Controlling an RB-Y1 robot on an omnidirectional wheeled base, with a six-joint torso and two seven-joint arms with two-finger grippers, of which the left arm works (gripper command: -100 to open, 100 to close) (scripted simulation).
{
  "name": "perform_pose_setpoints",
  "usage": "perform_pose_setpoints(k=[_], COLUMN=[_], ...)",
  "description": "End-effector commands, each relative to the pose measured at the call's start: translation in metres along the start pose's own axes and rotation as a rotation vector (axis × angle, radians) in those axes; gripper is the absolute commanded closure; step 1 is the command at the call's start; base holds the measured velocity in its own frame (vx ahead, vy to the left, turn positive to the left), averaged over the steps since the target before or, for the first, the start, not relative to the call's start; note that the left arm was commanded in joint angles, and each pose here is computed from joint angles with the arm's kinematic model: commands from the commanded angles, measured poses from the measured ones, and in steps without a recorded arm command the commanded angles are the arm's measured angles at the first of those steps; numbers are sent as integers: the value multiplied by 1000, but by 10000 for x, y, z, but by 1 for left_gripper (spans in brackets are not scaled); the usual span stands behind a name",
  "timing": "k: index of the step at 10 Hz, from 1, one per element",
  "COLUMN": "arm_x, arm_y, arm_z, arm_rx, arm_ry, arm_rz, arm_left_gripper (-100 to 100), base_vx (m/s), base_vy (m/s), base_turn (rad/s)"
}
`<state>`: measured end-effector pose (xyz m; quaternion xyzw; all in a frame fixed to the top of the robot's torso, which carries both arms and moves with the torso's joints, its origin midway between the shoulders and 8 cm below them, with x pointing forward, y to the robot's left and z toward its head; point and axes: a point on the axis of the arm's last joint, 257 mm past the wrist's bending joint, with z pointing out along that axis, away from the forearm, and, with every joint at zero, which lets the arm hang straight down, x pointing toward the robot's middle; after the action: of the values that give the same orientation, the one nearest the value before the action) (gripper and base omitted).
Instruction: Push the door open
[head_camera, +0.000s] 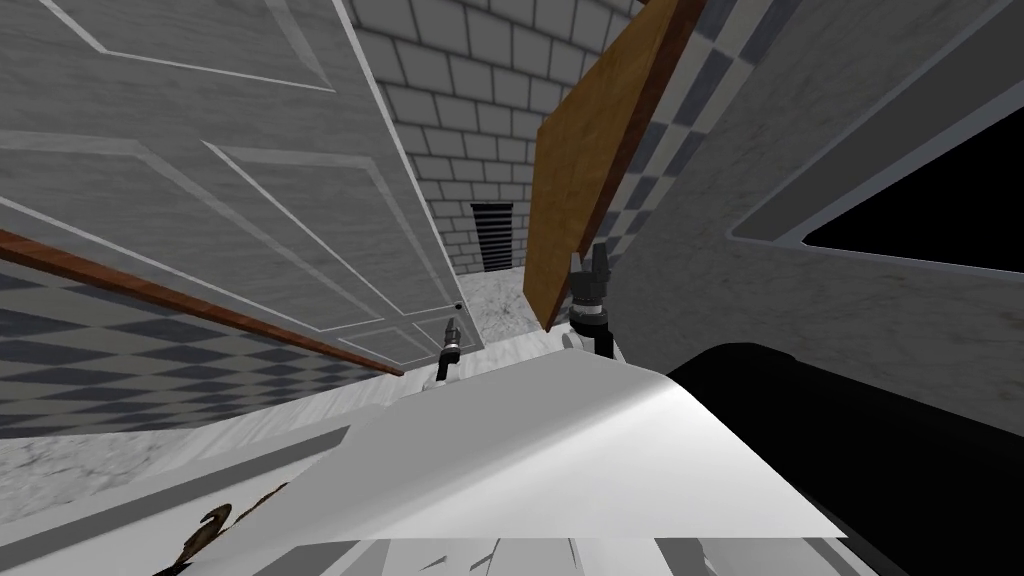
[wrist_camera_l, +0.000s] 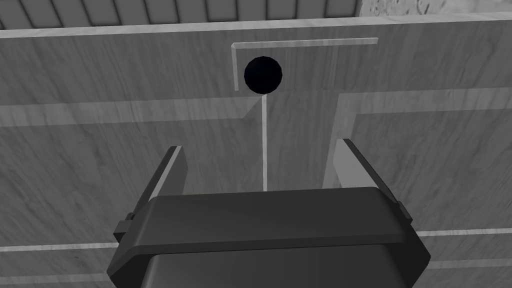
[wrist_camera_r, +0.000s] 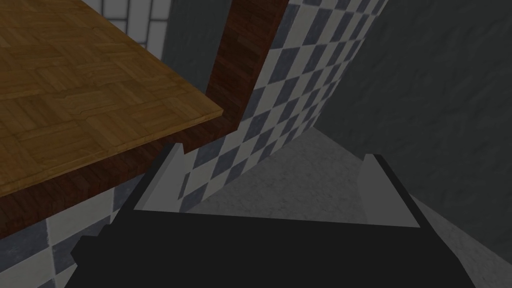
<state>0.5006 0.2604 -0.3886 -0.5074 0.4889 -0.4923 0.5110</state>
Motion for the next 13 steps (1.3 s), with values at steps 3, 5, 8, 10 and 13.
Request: perform_pose_setpoints(k=[3,5,8,10,13], arm_x=[-43,-63,-70,-70,-70], arm_y=[9,17,24,24,24], arm_z=[-10,-20,-27,-27,-27], arm_rx=[-1,-2,-3,-3,-3], arm_ry=[-9,-15,-19,-19,-19], arm_rz=[1,0,-1,-1,-1], arm_left_gripper=[-100,-100,-100,100,100], base_vx=[192,218,172,-25,-14], base_vy=[1,5,5,1,1], base_turn=[-26,-34,-18,-8,0])
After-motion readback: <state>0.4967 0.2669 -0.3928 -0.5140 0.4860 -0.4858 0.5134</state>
